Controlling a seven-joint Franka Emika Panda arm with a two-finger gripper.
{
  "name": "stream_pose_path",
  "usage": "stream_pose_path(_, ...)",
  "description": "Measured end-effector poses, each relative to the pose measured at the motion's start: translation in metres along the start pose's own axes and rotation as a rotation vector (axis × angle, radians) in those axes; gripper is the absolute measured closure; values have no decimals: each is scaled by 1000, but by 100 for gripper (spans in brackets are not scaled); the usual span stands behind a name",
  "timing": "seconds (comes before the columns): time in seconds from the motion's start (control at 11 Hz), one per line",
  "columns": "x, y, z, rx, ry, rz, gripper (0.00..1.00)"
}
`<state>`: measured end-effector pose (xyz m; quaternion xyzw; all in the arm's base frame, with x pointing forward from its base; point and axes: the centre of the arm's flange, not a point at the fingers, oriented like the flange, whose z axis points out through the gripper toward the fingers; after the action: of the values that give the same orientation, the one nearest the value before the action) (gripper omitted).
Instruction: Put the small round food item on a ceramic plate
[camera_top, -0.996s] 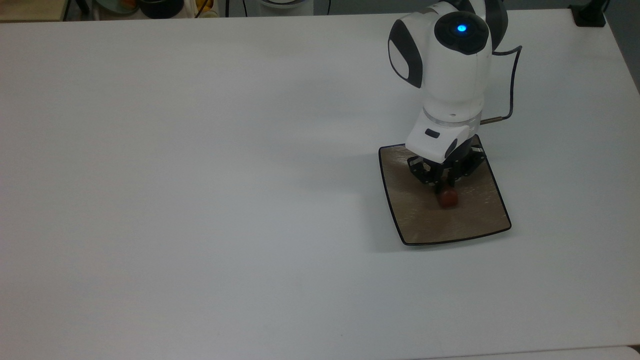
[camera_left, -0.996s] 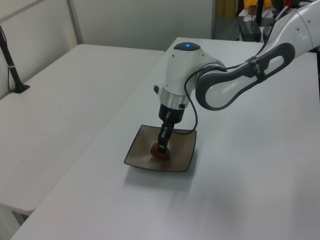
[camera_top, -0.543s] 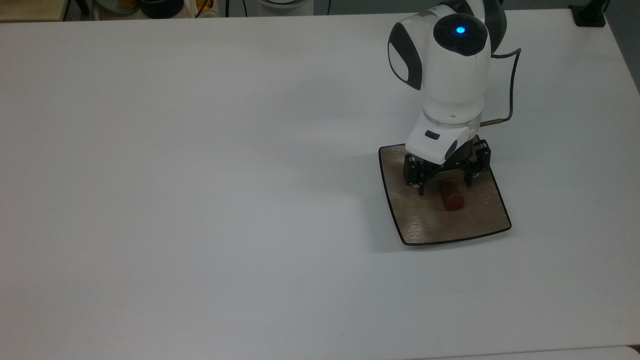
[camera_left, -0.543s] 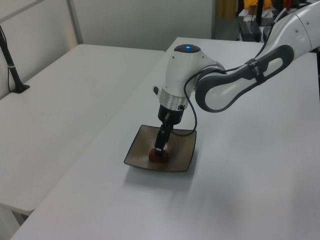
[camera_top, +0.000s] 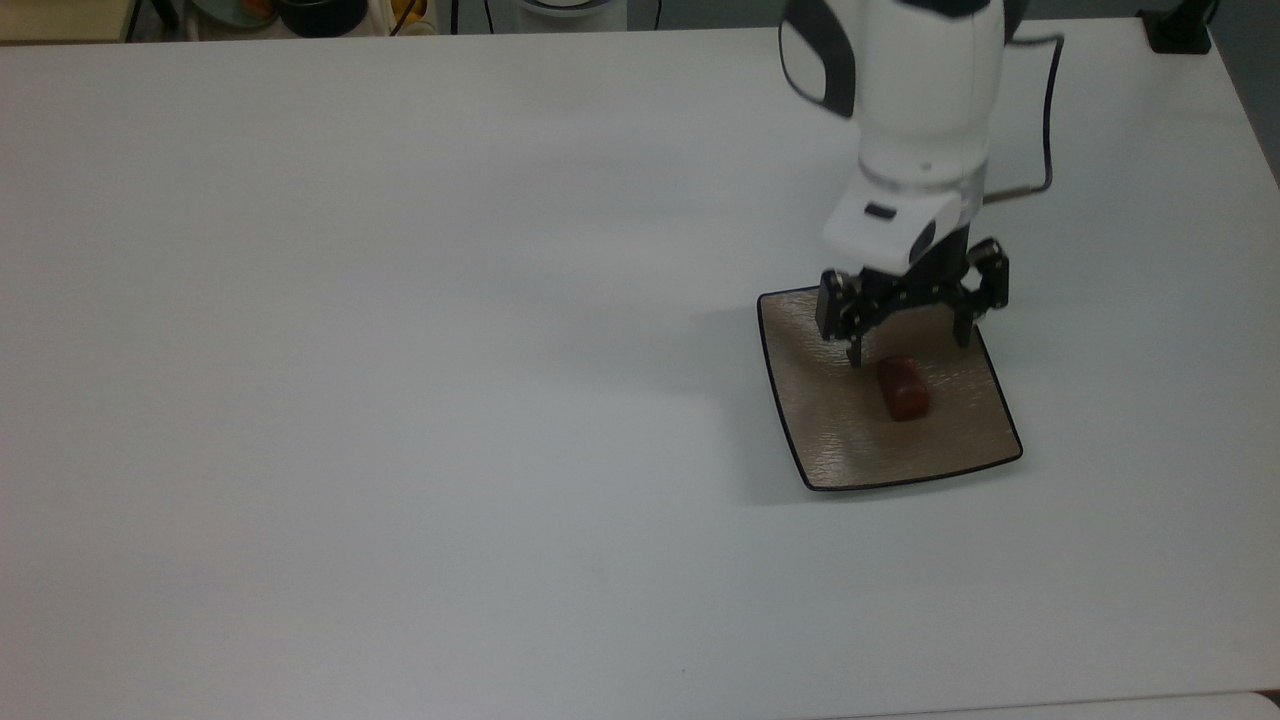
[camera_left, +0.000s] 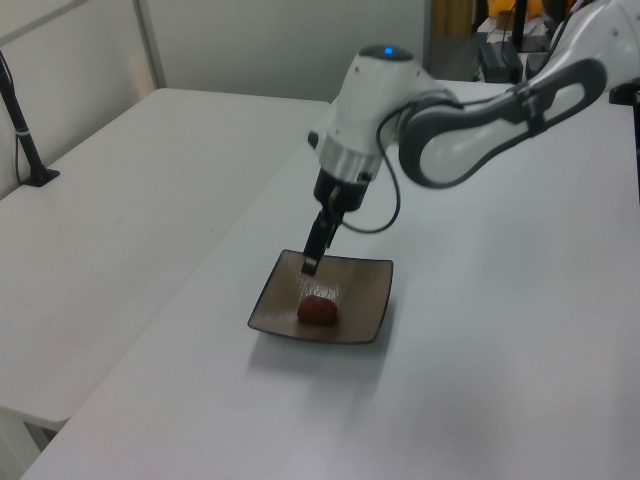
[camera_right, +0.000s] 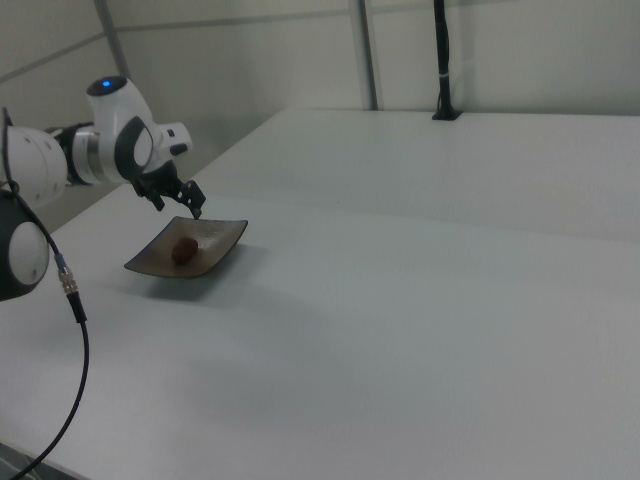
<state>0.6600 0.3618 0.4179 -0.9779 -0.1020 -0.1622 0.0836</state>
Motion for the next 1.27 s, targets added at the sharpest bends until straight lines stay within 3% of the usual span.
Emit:
stream_pose_path(0.36,-4,55,-138,-88,-117,77,0)
stream_pose_path(0.72,-35,132,-262,-152,-208,201,0)
stream_pose_path(1.0,-67,166,-305,-178,-252,264,0)
stream_pose_path(1.27,-92,190,-303,-192,-290,288,0)
